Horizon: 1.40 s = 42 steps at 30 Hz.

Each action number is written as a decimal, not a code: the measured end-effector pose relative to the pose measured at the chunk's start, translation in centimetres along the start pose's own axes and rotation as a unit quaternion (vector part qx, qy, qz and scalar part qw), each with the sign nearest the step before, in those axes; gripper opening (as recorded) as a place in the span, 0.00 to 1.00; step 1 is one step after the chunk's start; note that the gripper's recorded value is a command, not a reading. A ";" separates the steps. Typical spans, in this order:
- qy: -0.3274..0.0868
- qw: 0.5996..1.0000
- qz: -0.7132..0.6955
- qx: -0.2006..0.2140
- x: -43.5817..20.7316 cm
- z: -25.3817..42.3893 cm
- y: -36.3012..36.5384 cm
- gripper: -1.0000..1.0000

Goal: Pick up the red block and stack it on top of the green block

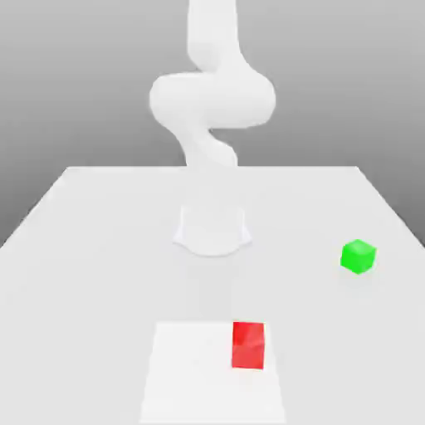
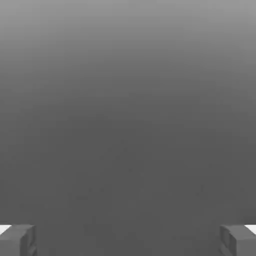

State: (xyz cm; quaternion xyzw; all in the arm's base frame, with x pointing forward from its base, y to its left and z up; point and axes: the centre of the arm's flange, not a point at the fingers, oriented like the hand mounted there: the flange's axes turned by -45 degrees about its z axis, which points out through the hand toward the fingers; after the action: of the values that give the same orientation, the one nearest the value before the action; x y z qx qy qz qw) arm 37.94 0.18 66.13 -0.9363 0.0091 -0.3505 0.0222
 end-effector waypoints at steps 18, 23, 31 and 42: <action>-0.325 0.945 0.028 -0.021 -26.3 33.1 -3.5 0.50; -0.347 0.937 0.025 -0.035 -31.4 36.8 -3.1 0.50; -0.349 0.936 0.026 -0.035 -33.5 38.9 -3.0 0.00; -0.352 0.936 -0.009 -0.014 -30.2 33.6 -6.5 0.00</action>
State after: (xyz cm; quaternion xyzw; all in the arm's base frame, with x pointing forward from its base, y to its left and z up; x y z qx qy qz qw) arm 37.22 8.81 21.28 -1.0000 -0.0027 0.0010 0.0082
